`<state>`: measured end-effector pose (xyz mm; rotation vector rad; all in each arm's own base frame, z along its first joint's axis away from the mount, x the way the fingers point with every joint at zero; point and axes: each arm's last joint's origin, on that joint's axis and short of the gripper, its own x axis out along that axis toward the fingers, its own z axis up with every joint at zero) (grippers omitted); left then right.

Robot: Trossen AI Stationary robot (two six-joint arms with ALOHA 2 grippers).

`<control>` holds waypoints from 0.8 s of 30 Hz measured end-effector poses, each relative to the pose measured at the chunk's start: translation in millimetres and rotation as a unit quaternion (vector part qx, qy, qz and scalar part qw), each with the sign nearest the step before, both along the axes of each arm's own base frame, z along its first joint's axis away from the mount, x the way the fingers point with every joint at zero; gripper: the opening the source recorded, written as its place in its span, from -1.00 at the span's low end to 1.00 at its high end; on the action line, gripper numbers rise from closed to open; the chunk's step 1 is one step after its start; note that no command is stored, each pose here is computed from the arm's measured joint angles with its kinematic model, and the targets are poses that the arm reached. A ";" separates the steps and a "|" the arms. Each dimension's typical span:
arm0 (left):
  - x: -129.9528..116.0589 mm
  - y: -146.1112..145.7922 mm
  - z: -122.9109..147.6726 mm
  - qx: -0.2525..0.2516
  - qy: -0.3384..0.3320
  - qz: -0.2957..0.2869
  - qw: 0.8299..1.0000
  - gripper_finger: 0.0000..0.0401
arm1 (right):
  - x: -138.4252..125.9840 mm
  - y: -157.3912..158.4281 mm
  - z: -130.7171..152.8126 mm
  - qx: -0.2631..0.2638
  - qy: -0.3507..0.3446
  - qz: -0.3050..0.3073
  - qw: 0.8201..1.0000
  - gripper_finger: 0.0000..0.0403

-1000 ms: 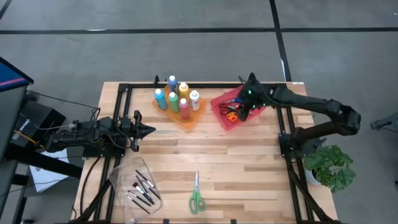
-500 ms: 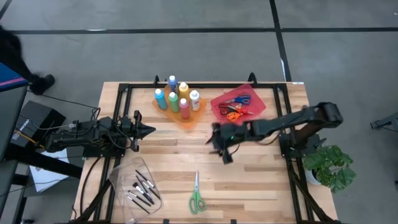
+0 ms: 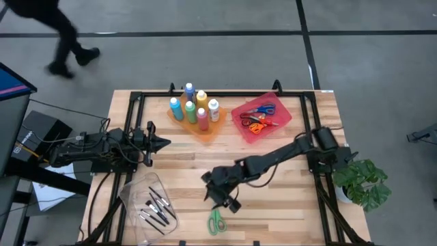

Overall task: Pick & Place Paint Supplies
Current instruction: Put the green scissors into the pink bin

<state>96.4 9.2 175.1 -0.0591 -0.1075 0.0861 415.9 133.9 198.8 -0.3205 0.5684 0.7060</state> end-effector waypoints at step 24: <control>-0.2 0.0 1.5 0.001 -0.007 0.000 1.000 -1.00 | 45.9 29.8 -99.9 0.011 0.068 0.126 0.990 -0.11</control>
